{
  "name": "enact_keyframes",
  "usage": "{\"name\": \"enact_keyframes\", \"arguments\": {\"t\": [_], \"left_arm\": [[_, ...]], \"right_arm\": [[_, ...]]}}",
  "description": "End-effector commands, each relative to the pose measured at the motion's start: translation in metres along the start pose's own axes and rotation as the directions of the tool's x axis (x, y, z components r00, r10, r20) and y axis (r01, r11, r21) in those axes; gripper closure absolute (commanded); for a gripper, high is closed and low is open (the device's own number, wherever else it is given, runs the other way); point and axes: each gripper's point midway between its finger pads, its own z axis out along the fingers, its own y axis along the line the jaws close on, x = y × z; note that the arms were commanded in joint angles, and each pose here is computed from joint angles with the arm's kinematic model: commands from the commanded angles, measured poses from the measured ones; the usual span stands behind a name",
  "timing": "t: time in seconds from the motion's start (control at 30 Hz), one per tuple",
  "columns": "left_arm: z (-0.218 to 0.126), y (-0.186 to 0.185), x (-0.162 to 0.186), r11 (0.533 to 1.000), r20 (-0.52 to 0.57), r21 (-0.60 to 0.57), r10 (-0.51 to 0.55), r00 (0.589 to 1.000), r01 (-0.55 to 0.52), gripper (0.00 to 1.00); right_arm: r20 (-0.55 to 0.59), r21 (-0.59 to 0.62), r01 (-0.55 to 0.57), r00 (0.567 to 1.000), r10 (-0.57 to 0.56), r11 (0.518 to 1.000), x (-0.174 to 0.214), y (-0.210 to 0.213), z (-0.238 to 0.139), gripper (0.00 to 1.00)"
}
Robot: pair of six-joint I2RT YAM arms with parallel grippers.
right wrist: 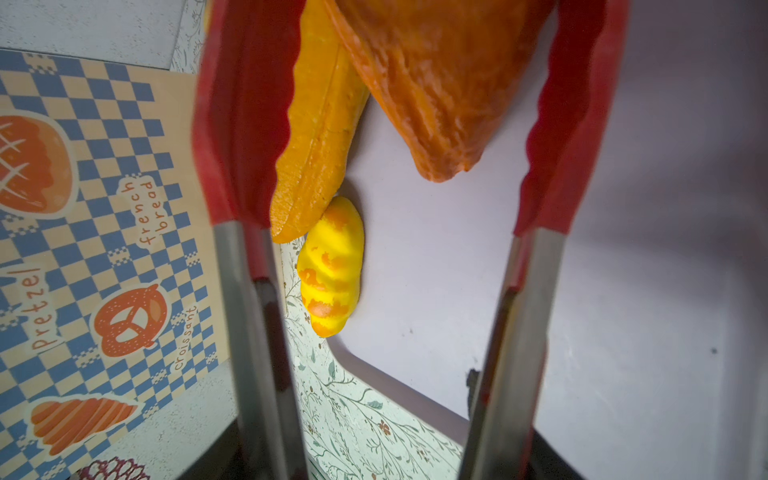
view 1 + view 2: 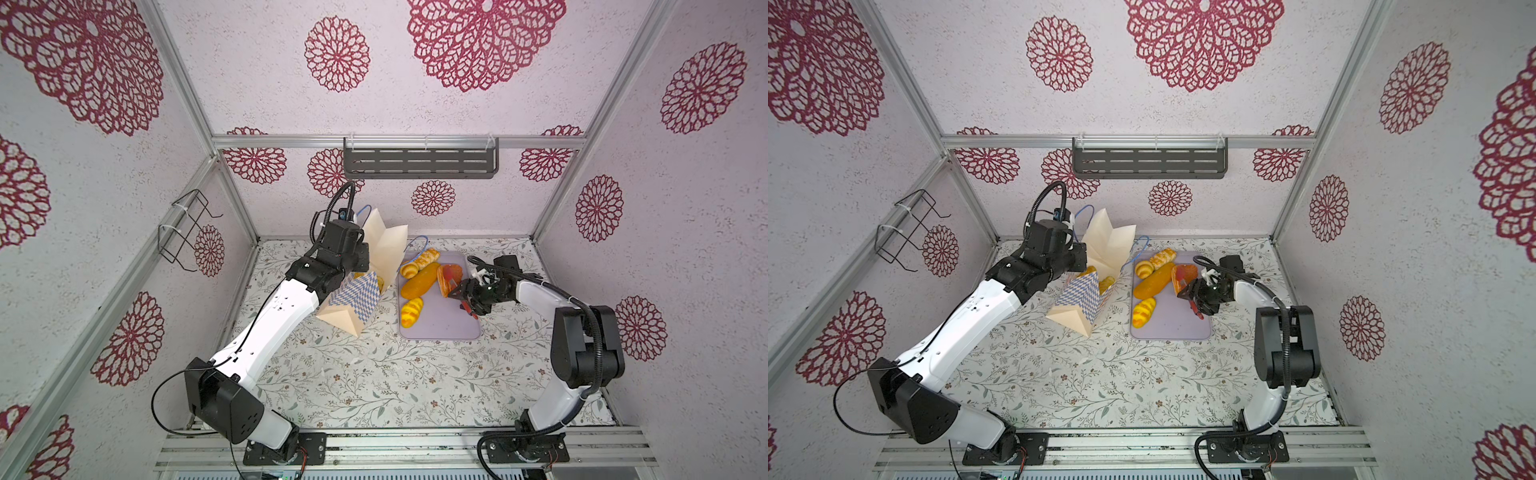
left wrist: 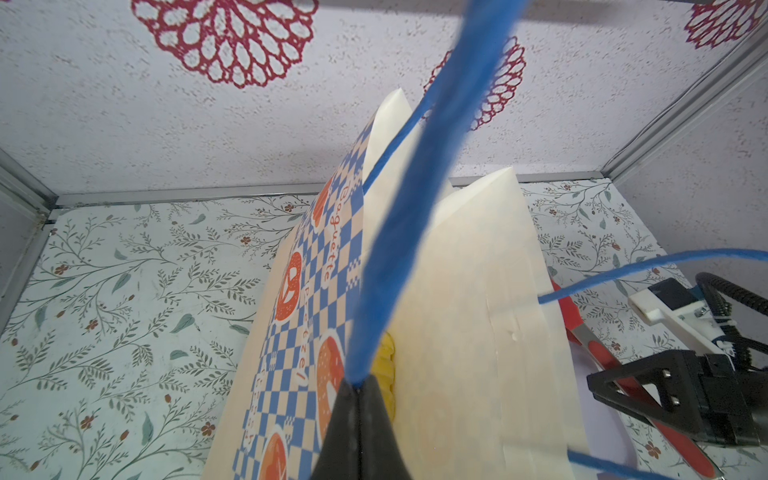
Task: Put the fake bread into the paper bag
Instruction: 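Lower the right gripper's tongs around the orange bread on the tray, then close the tongs on the orange bread and lift it off the tray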
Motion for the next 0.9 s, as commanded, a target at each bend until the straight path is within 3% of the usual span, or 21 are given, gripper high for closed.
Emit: {"name": "enact_keyframes", "arguments": {"t": [0.0, 0.23, 0.57, 0.87], "left_arm": [[-0.003, 0.000, -0.007, 1.000, 0.021, 0.008, -0.012, 1.000, 0.012, 1.00], [-0.004, 0.000, -0.007, 1.000, 0.022, 0.008, -0.016, 1.000, 0.016, 1.00], [-0.007, 0.002, -0.009, 1.000, 0.026, 0.001, -0.013, 1.000, 0.013, 1.00], [-0.009, 0.002, -0.010, 1.000, 0.029, 0.000, -0.012, 1.000, 0.012, 1.00]], "right_arm": [[0.021, -0.069, 0.040, 0.999, -0.039, 0.997, -0.010, 0.022, -0.004, 0.32], [0.020, -0.043, 0.045, 0.999, -0.044, 0.998, -0.011, 0.018, -0.004, 0.36], [0.041, -0.040, 0.054, 0.998, -0.052, 0.998, -0.002, 0.022, -0.017, 0.59], [0.088, -0.032, 0.073, 0.994, -0.070, 0.997, 0.017, 0.031, -0.043, 0.66]]}}
